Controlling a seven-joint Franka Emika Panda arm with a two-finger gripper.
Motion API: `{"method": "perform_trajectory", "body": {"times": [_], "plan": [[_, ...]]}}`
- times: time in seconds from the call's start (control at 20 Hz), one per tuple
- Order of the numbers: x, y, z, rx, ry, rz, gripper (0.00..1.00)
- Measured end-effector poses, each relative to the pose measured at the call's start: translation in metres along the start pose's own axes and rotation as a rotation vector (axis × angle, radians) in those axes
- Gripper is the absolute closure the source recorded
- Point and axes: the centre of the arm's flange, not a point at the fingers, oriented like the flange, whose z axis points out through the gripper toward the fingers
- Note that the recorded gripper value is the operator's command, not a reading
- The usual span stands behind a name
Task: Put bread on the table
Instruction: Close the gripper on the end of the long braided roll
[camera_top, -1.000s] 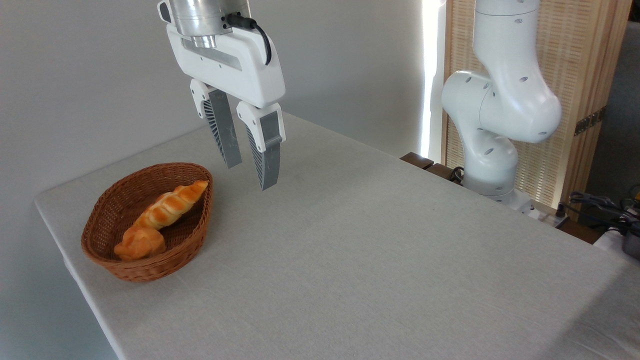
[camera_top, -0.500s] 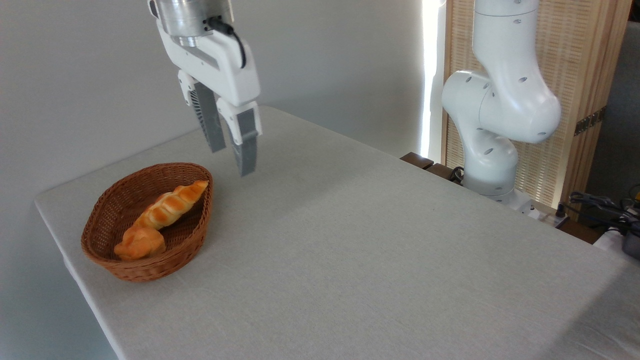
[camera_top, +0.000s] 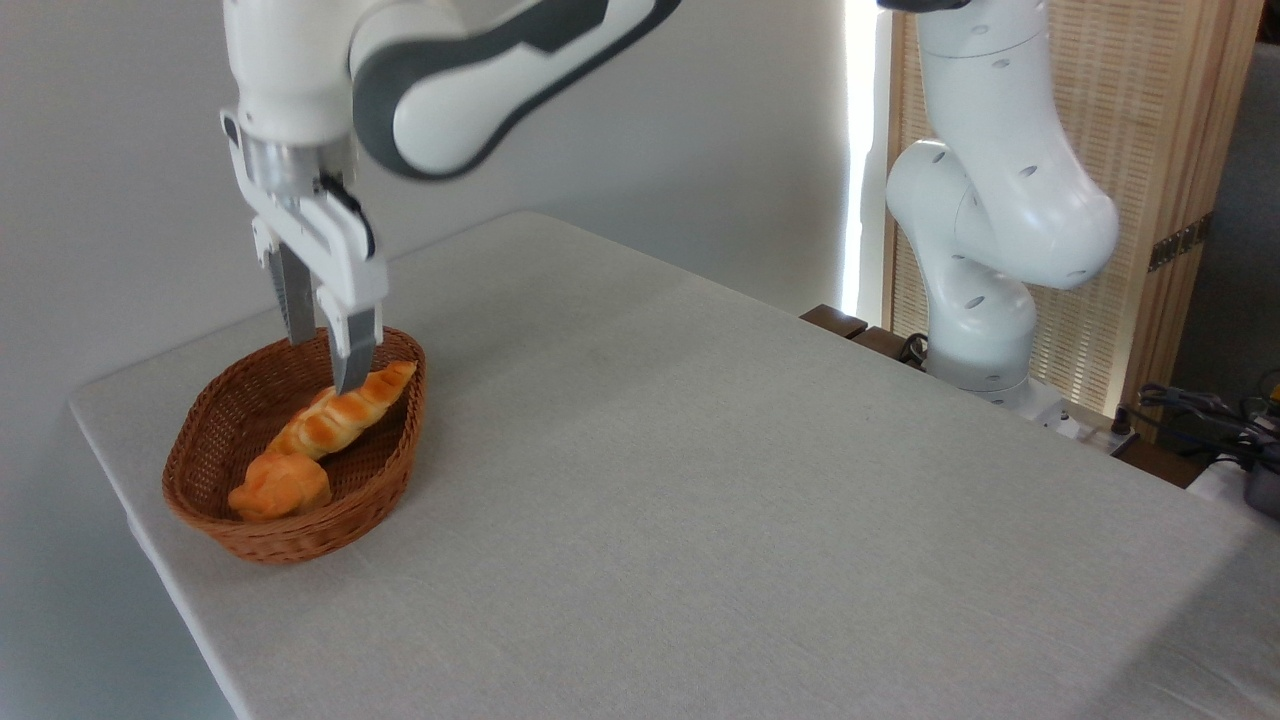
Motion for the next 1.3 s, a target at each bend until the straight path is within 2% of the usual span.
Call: {"method": "perform_trajectory", "body": {"times": [0.1, 0.2, 0.3, 0.45, 0.5, 0.55, 0.65, 0.75, 0.85, 1.3], "plan": [[0.001, 0.004, 0.024, 0.003, 0.015, 0.007, 0.0], [-0.002, 0.007, 0.041, 0.033, 0.002, 0.041, 0.0], [-0.003, 0.012, 0.05, 0.058, -0.019, 0.077, 0.0], [-0.004, 0.017, 0.055, 0.062, -0.032, 0.095, 0.0], [-0.005, 0.017, 0.057, 0.061, -0.034, 0.096, 0.04], [-0.005, 0.017, 0.058, 0.061, -0.037, 0.095, 0.15], [-0.006, 0.017, 0.059, 0.06, -0.039, 0.095, 0.47], [-0.007, 0.017, 0.06, 0.059, -0.041, 0.095, 0.66], [-0.007, 0.017, 0.06, 0.059, -0.042, 0.095, 0.69], [-0.007, 0.018, 0.061, 0.059, -0.043, 0.095, 0.71]]}}
